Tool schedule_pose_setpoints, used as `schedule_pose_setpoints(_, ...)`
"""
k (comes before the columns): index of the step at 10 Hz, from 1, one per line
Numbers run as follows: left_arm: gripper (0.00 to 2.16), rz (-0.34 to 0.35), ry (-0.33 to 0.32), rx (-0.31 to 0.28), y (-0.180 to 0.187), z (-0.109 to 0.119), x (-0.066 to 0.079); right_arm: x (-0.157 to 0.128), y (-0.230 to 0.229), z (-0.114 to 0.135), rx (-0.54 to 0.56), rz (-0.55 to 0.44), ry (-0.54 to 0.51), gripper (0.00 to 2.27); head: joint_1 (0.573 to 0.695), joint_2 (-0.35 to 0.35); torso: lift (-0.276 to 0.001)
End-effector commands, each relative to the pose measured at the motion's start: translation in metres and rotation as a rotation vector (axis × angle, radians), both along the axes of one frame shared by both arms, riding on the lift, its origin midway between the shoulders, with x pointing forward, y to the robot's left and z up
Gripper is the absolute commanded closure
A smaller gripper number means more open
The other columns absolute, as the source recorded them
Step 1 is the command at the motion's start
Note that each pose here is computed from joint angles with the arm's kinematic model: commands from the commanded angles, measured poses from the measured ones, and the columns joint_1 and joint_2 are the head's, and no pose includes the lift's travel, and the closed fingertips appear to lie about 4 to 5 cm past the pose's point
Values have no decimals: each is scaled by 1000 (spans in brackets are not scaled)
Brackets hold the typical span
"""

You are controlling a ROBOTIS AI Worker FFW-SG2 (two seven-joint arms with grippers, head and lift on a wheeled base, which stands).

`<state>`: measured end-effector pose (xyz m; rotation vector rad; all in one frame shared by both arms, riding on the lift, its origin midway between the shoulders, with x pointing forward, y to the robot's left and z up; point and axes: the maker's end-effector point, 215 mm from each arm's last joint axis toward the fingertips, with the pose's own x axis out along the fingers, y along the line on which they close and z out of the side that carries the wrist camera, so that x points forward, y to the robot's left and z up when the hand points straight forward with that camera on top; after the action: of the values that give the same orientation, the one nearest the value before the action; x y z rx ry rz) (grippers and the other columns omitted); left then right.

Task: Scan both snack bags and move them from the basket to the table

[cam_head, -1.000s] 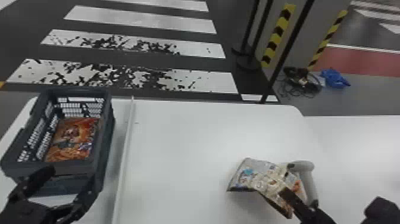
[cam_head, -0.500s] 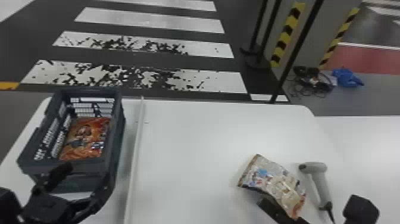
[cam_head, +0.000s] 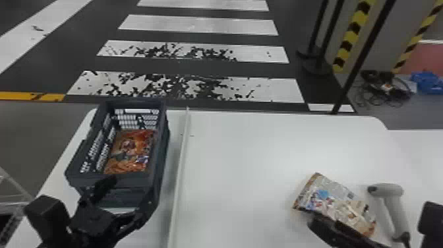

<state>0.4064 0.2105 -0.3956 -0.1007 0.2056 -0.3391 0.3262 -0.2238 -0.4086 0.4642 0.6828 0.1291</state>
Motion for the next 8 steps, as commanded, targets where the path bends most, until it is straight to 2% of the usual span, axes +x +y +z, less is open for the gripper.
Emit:
schedule_pose_setpoints(1,12,0,-3,1,0,1,1,20,-7,6,-98,42,-62,1619,695,-24,-98)
schedule_pose_setpoints(2,12,-1,-2,5,-1,1,1,37,-16,7,-168,41,-112,2246,695,-17,-98)
schedule_pose_setpoints(3,12,0,-3,6,-2,2,0,64,-26,30,-226,31,-279,2246,695,-29,-98)
schedule_pose_setpoints(5,12,-5,-9,14,-3,6,-3,83,-45,8,-309,56,-292,2246,695,-54,-98)
schedule_pose_setpoints(6,12,-6,-13,16,-5,10,-5,86,-60,-11,-301,60,-263,2246,695,-68,-98)
schedule_pose_setpoints(7,12,-8,-13,20,-6,11,-8,80,-69,-32,-309,64,-228,2246,695,-89,-98)
schedule_pose_setpoints(8,12,-7,-12,21,-6,11,-12,77,-75,-40,-325,62,-247,2246,695,-104,-98)
